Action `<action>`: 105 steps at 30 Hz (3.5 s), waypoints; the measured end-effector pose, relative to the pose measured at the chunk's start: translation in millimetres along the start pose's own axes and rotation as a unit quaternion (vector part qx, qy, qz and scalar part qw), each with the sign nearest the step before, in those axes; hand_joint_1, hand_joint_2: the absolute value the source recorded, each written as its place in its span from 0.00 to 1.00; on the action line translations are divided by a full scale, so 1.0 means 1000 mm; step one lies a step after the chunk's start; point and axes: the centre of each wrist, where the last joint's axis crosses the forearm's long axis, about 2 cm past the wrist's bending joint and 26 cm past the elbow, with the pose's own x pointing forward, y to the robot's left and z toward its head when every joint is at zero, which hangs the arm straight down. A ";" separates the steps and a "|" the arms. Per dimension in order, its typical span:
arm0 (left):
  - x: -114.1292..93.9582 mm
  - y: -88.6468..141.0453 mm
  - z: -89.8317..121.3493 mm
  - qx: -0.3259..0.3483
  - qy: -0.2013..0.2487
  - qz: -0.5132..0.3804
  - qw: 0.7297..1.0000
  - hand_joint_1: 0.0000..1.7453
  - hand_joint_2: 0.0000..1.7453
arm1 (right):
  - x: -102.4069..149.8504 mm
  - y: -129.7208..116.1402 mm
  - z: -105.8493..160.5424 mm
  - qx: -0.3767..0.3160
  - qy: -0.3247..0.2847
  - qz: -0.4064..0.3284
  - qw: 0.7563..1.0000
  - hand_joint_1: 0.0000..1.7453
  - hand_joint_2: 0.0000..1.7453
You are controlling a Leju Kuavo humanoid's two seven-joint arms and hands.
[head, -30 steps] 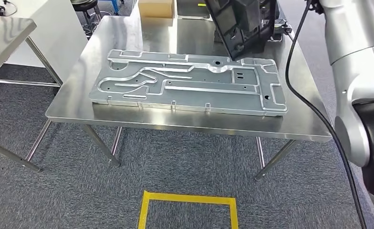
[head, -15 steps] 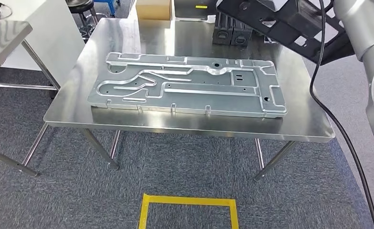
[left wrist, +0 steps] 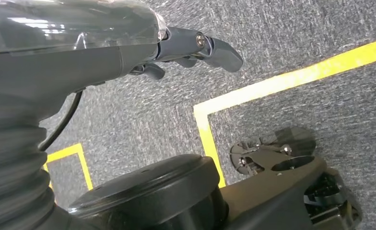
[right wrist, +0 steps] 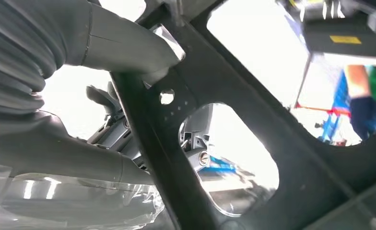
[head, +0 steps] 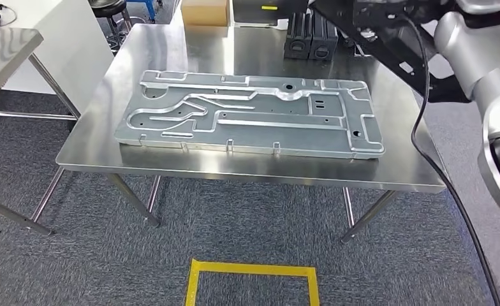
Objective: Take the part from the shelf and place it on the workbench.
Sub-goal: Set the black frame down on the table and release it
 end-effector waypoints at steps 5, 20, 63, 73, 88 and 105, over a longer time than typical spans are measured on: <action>0.001 0.004 -0.001 0.002 0.005 0.002 1.000 0.00 1.00 | -0.003 0.011 0.001 0.008 0.014 0.000 1.000 1.00 1.00; -0.004 0.003 0.000 0.002 0.010 0.005 1.000 0.00 1.00 | -0.002 0.031 0.003 0.020 0.014 0.005 1.000 1.00 1.00; 0.005 0.001 -0.001 0.015 -0.019 0.000 1.000 0.00 1.00 | 0.255 0.009 0.033 -0.037 -0.359 0.139 0.922 1.00 1.00; 0.006 0.000 -0.001 0.015 -0.029 0.000 0.999 0.00 1.00 | 0.291 0.003 0.048 -0.046 -0.405 0.133 0.903 1.00 1.00; 0.007 -0.005 0.001 0.004 -0.037 0.003 0.999 0.00 0.00 | 0.264 -0.017 0.033 0.066 -0.371 0.085 0.922 0.00 0.00; -0.005 -0.014 0.005 -0.019 -0.020 0.029 0.999 0.00 0.00 | 0.196 -0.060 0.011 0.275 -0.197 0.006 0.941 0.00 0.00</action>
